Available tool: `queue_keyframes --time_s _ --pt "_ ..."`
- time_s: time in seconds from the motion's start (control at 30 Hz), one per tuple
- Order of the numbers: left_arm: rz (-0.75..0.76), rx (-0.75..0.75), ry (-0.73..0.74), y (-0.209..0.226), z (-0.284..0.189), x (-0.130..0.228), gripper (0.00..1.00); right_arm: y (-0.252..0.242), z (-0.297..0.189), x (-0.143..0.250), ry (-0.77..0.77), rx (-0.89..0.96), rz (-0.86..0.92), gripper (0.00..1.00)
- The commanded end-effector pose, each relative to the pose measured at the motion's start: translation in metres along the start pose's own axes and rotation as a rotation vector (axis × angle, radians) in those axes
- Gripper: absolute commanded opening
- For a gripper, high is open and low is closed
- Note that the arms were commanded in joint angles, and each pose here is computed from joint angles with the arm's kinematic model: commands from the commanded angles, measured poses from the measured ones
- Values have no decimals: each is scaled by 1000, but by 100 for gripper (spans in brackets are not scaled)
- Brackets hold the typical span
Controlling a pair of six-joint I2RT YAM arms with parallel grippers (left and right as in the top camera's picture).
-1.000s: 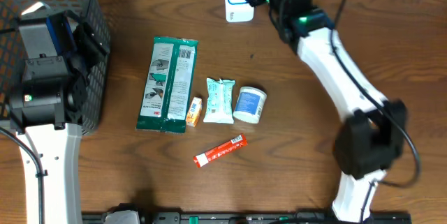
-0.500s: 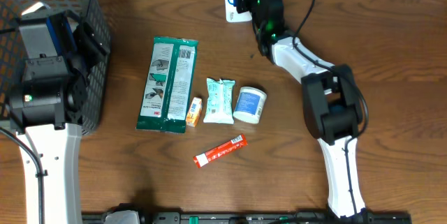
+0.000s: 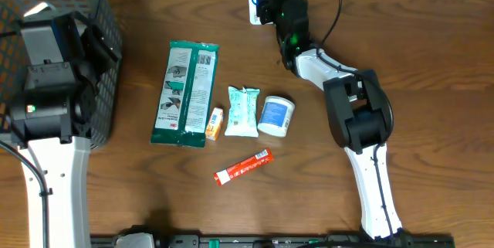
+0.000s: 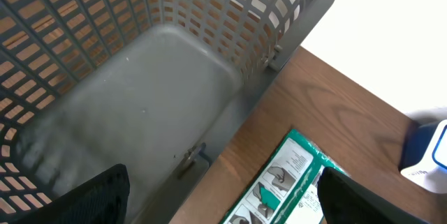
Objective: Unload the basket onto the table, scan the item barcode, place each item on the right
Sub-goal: 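Hold the jar's label against the scanner window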
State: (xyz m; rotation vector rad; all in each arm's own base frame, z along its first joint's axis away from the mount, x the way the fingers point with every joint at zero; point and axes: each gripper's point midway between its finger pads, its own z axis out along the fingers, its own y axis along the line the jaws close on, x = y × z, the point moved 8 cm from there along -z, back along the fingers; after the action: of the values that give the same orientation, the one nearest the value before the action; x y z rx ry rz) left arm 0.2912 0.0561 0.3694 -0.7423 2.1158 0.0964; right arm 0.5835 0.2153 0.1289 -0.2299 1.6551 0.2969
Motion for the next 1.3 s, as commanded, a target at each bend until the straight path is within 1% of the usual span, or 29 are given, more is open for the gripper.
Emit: queue_keyframes --time_s 0.0,0.63,0.77,0.87,0.97,1.03,1.17,1.27 --pt "0 -10 -6 1 0 -2 84 5 2 -3 -16 3 13 1" --pt "-1 -10 -6 1 0 -2 84 2 2 -1 -10 7 14 1" --pt "0 -10 -6 1 0 -2 84 2 2 -12 -61 4 38 1" --pt "0 -10 -6 1 0 -2 84 6 -2 -36 -113 -44 124 1" --pt "0 -10 -6 1 0 -2 84 12 -11 -74 -142 -144 155 1" --pt "0 -10 -6 1 0 -2 84 13 -19 -99 -130 -164 163 1" --pt "0 -10 -6 1 0 -2 84 8 -53 -154 1 -129 171 1" --pt "0 -10 -6 1 0 -2 84 0 -97 -192 145 -90 180 1"
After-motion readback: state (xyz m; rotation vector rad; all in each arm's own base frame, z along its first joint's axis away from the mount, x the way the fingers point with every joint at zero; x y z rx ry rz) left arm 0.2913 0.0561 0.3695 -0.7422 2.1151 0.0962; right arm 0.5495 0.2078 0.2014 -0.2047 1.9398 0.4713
